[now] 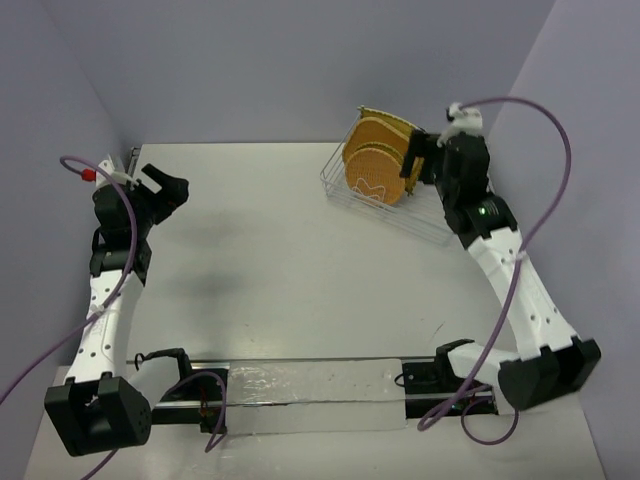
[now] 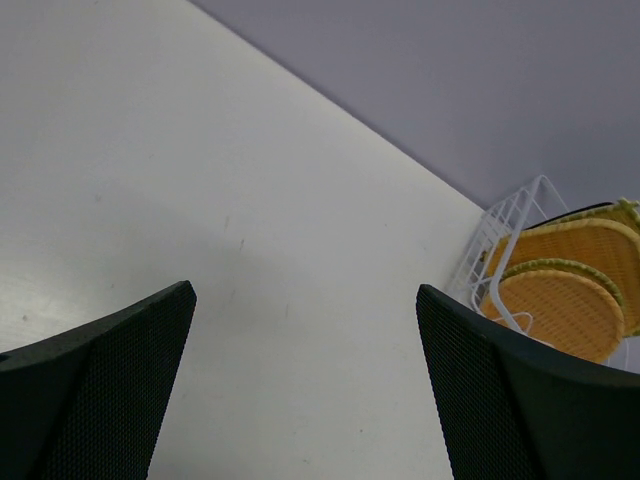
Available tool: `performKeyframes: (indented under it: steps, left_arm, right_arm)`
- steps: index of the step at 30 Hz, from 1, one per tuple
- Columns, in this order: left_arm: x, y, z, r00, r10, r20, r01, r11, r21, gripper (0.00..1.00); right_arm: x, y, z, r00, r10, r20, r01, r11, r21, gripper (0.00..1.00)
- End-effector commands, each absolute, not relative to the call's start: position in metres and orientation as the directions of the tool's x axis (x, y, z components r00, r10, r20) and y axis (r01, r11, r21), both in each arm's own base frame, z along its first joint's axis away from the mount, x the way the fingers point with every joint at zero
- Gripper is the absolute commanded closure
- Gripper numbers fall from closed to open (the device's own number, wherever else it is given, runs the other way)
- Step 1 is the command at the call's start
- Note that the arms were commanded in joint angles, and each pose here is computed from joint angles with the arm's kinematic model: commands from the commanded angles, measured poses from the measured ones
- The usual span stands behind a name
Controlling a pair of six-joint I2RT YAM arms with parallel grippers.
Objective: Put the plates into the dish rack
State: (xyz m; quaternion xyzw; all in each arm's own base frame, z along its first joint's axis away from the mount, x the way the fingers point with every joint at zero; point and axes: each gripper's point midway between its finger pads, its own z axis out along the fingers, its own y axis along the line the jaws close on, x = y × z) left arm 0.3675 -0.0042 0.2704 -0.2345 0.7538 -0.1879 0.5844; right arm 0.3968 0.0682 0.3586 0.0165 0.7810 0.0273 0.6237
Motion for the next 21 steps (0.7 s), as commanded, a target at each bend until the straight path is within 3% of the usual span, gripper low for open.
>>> performKeyframes:
  steps: [1, 12, 21]
  left_arm:
    - [0.359, 0.011, 0.252, -0.141, -0.627, -0.766, -0.233, 0.773, -0.59, 0.01]
    - [0.362, 0.001, 0.249, -0.179, -0.611, -0.771, -0.219, 0.789, -0.574, 0.01]
    - [0.36, -0.005, 0.253, -0.174, -0.598, -0.782, -0.232, 0.797, -0.558, 0.01]
  right_arm:
    - [0.352, 0.013, 0.314, -0.109, 0.421, -0.901, 0.361, 0.861, 0.359, 0.0]
    - [0.262, -0.014, 0.195, -0.039, 0.581, -0.813, 0.468, 0.729, 0.499, 0.0]
    - [0.26, -0.017, 0.183, -0.092, 0.537, -0.838, 0.49, 0.758, 0.431, 0.0]
